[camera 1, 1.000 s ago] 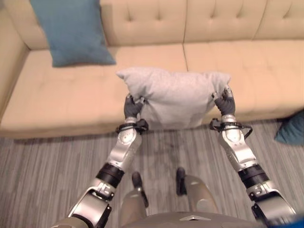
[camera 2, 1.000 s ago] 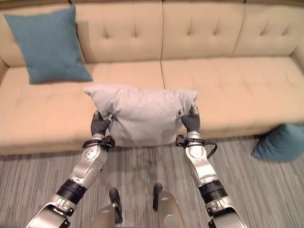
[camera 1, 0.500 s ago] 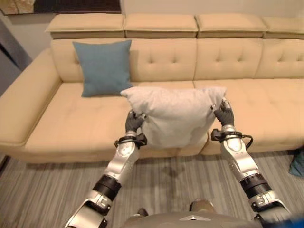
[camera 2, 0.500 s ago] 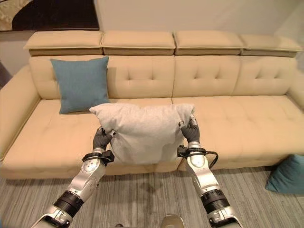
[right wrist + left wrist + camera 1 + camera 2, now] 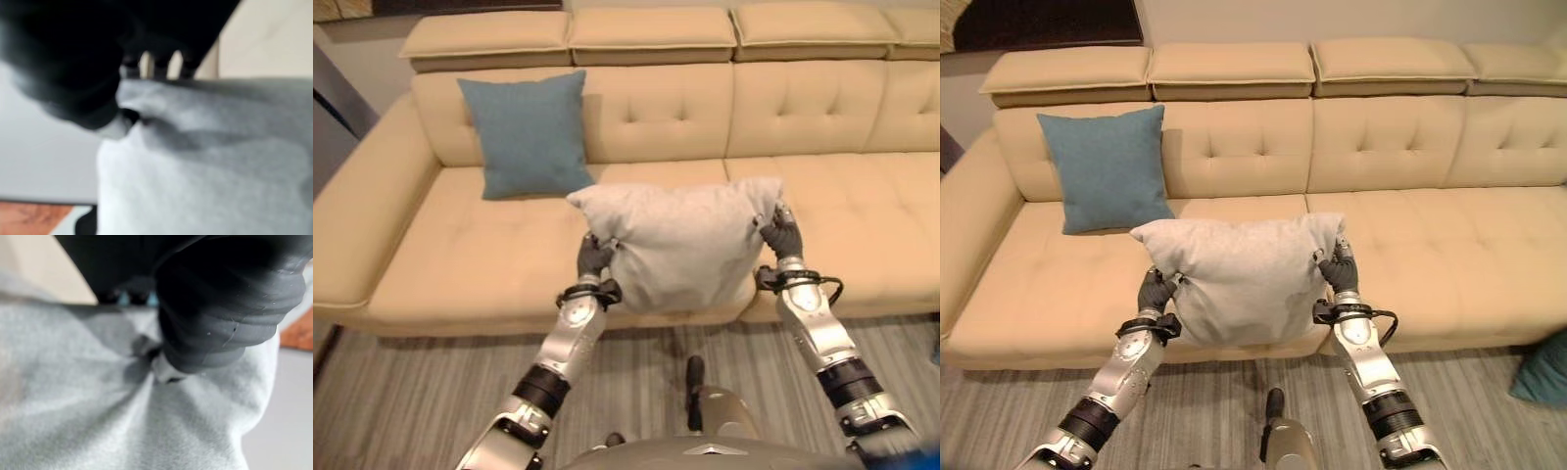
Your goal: Pick up all the scattered cushions and arrange them neatly on the sofa.
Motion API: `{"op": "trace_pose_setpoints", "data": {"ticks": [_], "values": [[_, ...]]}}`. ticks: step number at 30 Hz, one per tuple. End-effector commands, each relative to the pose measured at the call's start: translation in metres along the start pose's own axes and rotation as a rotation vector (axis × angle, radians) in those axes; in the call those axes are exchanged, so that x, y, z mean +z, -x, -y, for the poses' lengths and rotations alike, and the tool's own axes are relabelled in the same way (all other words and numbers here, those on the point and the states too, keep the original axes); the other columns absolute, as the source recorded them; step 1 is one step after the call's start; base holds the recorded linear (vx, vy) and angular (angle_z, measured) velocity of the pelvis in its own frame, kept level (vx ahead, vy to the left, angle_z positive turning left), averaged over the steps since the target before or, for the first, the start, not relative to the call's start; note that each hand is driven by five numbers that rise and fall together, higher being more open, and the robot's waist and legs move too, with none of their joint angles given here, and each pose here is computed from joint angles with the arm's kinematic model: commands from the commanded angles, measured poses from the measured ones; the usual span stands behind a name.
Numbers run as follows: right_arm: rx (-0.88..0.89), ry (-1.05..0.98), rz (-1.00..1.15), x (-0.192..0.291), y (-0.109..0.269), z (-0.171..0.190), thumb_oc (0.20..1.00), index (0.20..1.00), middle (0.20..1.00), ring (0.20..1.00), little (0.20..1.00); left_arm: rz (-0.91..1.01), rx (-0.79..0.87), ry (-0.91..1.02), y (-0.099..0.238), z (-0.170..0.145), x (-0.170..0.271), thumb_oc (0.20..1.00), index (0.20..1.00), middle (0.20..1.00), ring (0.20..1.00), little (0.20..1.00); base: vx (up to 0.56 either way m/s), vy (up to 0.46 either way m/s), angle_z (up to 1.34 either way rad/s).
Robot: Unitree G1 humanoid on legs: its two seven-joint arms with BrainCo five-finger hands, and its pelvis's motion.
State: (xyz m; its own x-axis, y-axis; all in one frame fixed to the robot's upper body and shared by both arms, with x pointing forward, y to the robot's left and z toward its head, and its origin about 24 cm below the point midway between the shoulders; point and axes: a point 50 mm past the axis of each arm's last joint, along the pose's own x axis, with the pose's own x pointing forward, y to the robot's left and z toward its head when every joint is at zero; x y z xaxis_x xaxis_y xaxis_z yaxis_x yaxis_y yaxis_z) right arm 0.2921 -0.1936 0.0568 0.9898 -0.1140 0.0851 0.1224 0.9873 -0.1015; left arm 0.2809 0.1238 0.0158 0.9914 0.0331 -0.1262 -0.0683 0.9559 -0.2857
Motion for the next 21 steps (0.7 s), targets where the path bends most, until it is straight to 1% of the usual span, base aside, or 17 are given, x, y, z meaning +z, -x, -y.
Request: {"op": "trace_pose_setpoints", "data": {"ticks": [1,5,11,16,19,21], "values": [[0.093,-0.057,0.253,0.050,-0.007,-0.014,0.200,0.200,0.200,0.200,0.200,0.185,-0.285,0.048,-0.004,0.059,0.035,0.200,0.200,0.200,0.200,0.200,0.12,-0.107,0.00],[0.094,-0.058,0.234,0.046,-0.005,-0.012,0.200,0.200,0.200,0.200,0.200,0.178,-0.281,0.047,-0.002,0.058,0.034,0.200,0.200,0.200,0.200,0.200,0.19,-0.109,-0.20],[0.090,-0.067,0.224,0.045,-0.008,-0.018,0.200,0.200,0.200,0.200,0.200,0.201,-0.258,0.051,-0.002,0.053,0.039,0.200,0.200,0.200,0.200,0.200,0.19,0.025,-0.38],[0.130,-0.071,0.232,0.048,-0.010,-0.029,0.200,0.200,0.200,0.200,0.200,0.198,-0.246,0.062,0.000,0.048,0.037,0.200,0.200,0.200,0.200,0.200,0.25,0.126,-0.63],[0.174,-0.078,0.260,0.057,-0.015,-0.045,0.200,0.200,0.200,0.200,0.200,0.230,-0.218,0.057,-0.002,0.042,0.045,0.200,0.200,0.200,0.200,0.200,0.20,0.207,-0.72],[0.181,-0.091,0.296,0.068,-0.022,-0.054,0.200,0.200,0.200,0.200,0.200,0.286,-0.208,0.017,-0.009,0.042,0.059,0.200,0.200,0.200,0.200,0.200,0.09,0.067,-0.42]]}}
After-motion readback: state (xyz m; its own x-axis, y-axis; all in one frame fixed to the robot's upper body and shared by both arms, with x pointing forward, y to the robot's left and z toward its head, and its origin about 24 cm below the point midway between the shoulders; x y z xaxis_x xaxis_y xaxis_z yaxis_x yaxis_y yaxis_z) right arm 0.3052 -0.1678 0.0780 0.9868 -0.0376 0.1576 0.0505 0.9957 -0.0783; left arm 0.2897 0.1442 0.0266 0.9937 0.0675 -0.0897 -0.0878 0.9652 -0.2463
